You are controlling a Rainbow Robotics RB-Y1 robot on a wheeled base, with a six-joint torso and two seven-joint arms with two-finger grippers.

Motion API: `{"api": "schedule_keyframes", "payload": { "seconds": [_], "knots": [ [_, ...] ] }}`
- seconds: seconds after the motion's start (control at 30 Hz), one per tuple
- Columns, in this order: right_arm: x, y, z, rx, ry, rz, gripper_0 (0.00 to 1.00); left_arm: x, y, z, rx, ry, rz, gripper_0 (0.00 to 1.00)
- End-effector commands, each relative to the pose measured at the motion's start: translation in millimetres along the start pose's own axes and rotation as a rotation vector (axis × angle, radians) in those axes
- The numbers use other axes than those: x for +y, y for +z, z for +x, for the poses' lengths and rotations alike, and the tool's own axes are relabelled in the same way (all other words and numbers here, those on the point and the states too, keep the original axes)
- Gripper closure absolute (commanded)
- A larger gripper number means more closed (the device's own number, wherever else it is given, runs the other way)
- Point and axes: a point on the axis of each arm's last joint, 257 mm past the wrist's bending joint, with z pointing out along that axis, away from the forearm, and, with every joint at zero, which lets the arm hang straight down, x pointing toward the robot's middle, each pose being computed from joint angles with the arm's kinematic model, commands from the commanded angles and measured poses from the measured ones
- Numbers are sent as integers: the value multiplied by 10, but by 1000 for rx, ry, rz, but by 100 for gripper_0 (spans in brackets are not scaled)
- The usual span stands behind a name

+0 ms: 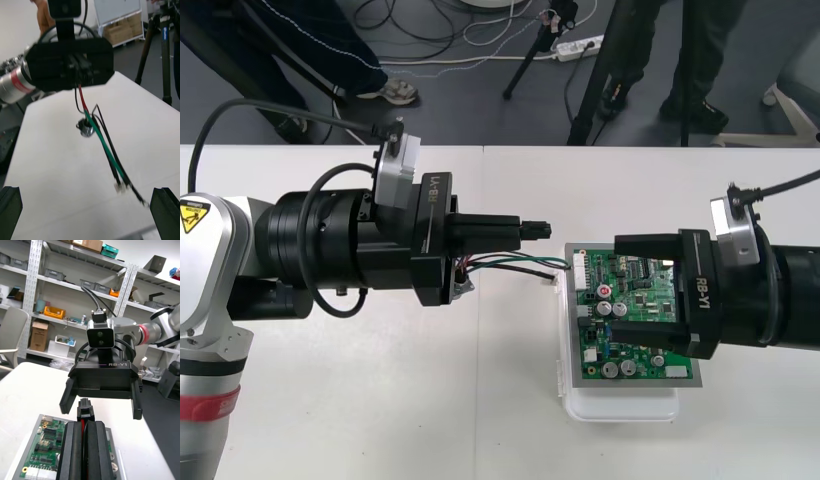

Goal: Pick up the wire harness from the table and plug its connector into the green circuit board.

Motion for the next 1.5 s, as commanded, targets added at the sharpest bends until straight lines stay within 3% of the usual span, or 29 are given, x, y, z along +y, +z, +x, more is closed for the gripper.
{"api": "schedule_keyframes", "payload": {
  "seconds": [0.03, 0.6, 0.97, 1.5],
  "knots": [
    [-92, -311, 230, 144, -162, 37, 0, -66, -234, 64, 16, -13, -10, 100],
    [-448, -1315, 904, 604, -394, 4, 0, -46, -597, 427, 64, 79, -55, 100],
    [-620, -1856, 1231, 859, -443, 13, 0, -19, -738, 756, 57, 125, -35, 100],
    [-894, -2072, 1613, 1091, -437, 62, 0, 0, -672, 1192, 3, 174, 0, 100]
  ]
}}
